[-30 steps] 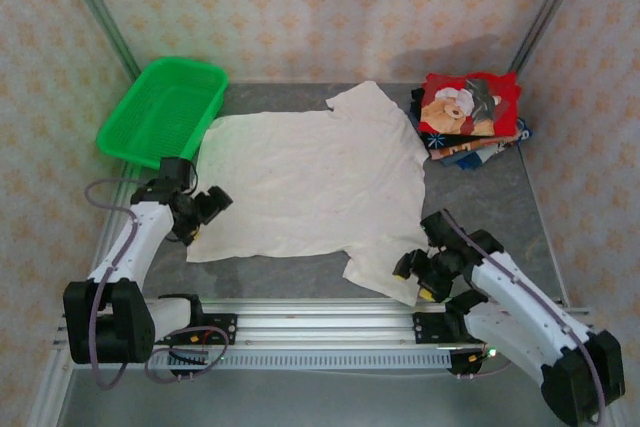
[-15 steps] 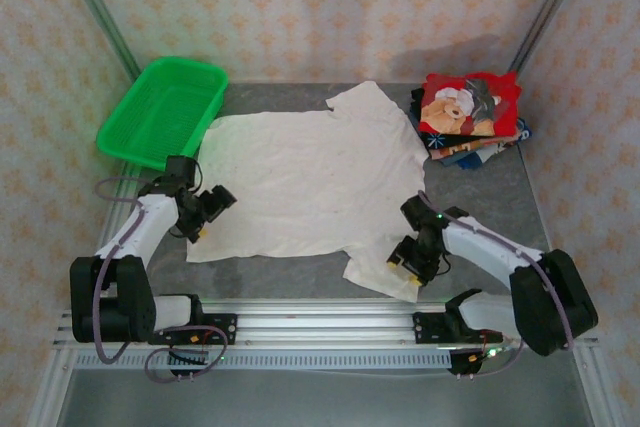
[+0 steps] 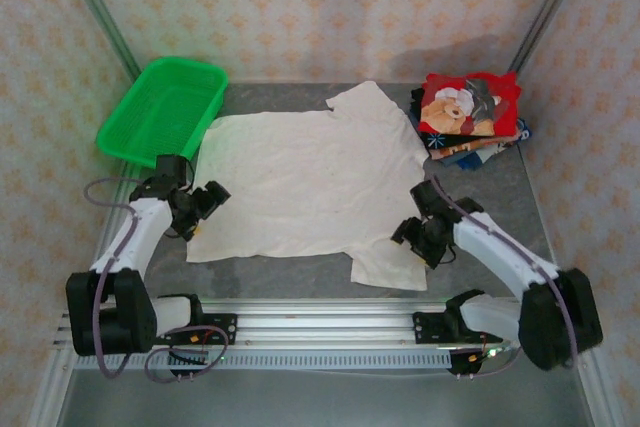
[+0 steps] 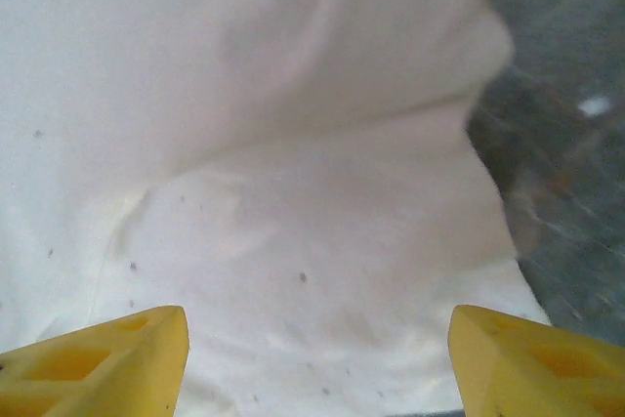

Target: Fold and stack the t-shirts

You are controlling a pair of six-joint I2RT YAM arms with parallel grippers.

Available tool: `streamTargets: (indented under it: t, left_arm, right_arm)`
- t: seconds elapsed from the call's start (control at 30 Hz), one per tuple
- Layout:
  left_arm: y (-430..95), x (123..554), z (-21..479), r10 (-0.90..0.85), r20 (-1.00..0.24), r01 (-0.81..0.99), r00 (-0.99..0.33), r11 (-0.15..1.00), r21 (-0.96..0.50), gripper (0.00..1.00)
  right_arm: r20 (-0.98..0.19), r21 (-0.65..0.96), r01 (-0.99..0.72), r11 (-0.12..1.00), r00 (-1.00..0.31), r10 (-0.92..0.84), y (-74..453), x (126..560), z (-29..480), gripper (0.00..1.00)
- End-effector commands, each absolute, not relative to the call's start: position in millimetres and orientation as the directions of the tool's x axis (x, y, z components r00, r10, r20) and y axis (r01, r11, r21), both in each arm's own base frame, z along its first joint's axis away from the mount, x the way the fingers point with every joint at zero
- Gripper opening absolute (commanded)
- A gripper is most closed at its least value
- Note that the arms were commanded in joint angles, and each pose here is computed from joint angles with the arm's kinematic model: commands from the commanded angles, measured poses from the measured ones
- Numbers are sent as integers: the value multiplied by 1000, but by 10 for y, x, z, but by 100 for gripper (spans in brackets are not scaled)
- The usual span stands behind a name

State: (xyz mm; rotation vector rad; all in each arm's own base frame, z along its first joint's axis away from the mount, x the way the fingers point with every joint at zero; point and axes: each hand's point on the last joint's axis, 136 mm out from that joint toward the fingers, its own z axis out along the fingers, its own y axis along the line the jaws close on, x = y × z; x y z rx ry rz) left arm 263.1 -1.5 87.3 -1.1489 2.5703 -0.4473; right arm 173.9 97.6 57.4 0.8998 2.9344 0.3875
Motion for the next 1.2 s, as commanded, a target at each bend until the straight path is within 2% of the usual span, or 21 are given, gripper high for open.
streamTargets:
  t: [0.0,0.07,0.27,0.37,0.7,1.1,1.17]
  left_arm:
    - [-30,2502,1016,-749,-133,-658,-649,640,-396,98]
    - [-25,2411,996,-755,-132,-669,-643,636,-385,98]
    - [-9,2234,860,-771,-107,-700,-627,619,-357,98]
    - [7,2210,850,-773,-111,-704,-624,618,-349,98]
    - [21,2195,797,-780,-99,-714,-618,610,-345,97]
    - [78,2276,1046,-801,-130,-711,-585,583,-394,97]
    - [88,2278,1075,-803,-127,-711,-583,579,-399,97]
  right_arm:
    - [36,146,582,800,-811,584,718,1375,644,71]
    - [63,139,611,779,-791,609,685,1216,587,68]
    - [163,120,654,747,-755,635,735,1000,368,48]
    - [176,90,645,759,-760,625,716,965,326,44]
    - [208,37,636,771,-759,616,684,868,227,37]
    - [197,-2,635,772,-757,623,752,1017,135,40]
    - [189,-17,636,771,-755,627,770,1063,83,34]
